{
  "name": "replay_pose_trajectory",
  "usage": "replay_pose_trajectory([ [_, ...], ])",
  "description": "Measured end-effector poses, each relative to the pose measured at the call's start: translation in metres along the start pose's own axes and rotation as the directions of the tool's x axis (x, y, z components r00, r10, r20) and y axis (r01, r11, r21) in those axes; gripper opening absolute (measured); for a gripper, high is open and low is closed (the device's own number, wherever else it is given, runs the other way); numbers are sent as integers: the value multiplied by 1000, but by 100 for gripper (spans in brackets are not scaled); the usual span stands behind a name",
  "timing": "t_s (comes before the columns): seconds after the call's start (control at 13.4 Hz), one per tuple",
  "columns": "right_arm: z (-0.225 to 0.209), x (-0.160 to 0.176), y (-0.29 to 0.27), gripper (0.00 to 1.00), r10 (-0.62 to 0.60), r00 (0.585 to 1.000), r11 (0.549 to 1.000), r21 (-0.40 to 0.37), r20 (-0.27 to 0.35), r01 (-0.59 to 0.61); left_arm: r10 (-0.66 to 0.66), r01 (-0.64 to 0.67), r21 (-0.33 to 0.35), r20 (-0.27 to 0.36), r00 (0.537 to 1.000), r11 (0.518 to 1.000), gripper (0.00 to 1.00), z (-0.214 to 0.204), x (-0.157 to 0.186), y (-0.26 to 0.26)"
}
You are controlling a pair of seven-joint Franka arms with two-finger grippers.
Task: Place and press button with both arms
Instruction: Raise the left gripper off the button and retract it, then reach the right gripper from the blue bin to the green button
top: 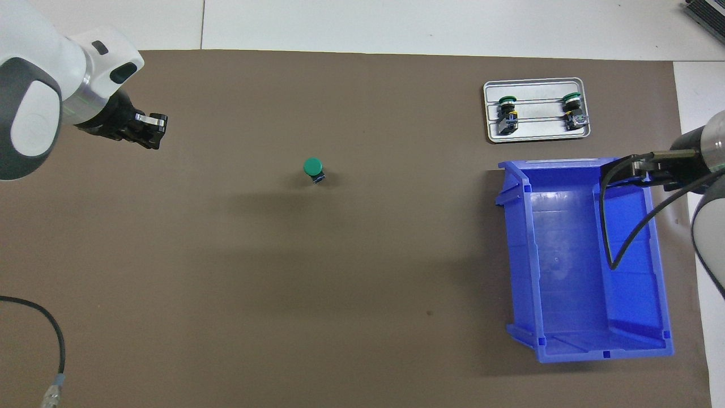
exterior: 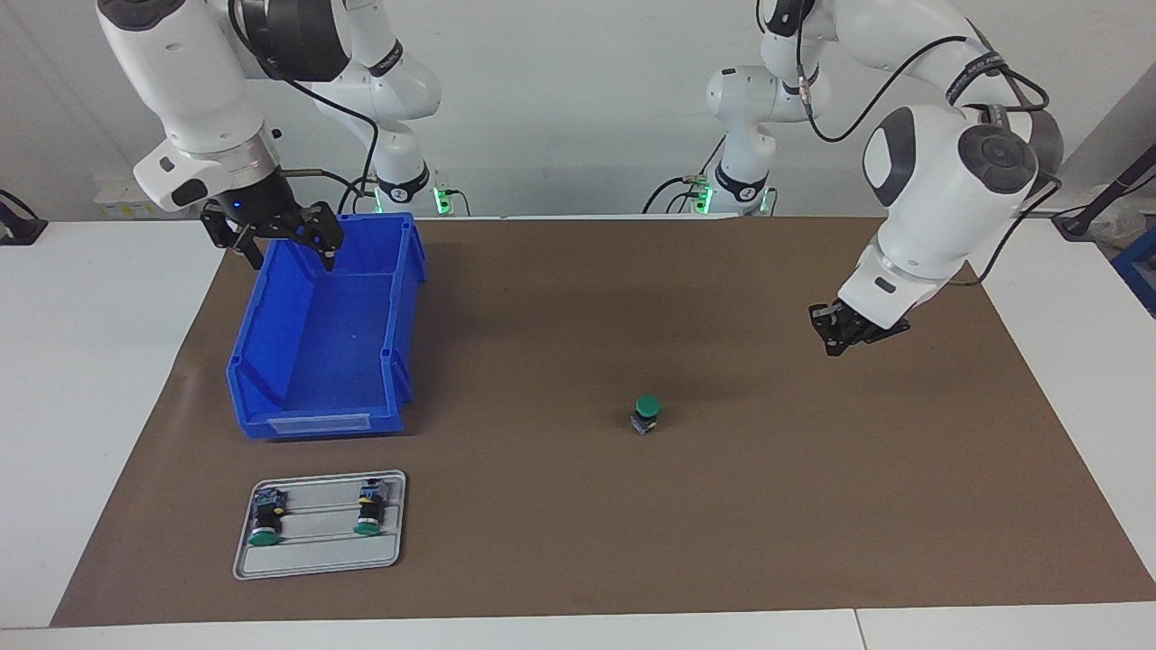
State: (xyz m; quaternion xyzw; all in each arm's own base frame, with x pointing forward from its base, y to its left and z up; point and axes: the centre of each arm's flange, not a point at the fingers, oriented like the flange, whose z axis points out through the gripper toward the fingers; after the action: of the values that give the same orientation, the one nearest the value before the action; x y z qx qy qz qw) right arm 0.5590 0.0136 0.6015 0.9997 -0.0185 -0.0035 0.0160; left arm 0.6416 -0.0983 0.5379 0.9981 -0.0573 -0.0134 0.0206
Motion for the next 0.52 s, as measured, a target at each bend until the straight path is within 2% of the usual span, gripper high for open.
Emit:
replay_pose_trajectory([
  [0.22, -1, 1, -6, 99, 19, 1000, 1000, 3, -9, -18, -6, 6, -16, -38, 999, 1000, 55, -26, -10, -3],
  [0.37, 0, 1, -31, 99, 45, 999, 999, 10, -25, -45, -7, 6, -16, -58, 998, 1000, 84, -40, -16, -4],
  [0.45, 2, 0, -52, 97, 62, 997, 998, 13, -35, -61, -8, 7, -15, -66, 998, 1000, 94, -45, -17, -5],
  [0.52, 6, -1, -73, 97, 80, 996, 997, 16, -41, -79, -10, 9, -15, -72, 997, 1000, 100, -49, -19, -5],
])
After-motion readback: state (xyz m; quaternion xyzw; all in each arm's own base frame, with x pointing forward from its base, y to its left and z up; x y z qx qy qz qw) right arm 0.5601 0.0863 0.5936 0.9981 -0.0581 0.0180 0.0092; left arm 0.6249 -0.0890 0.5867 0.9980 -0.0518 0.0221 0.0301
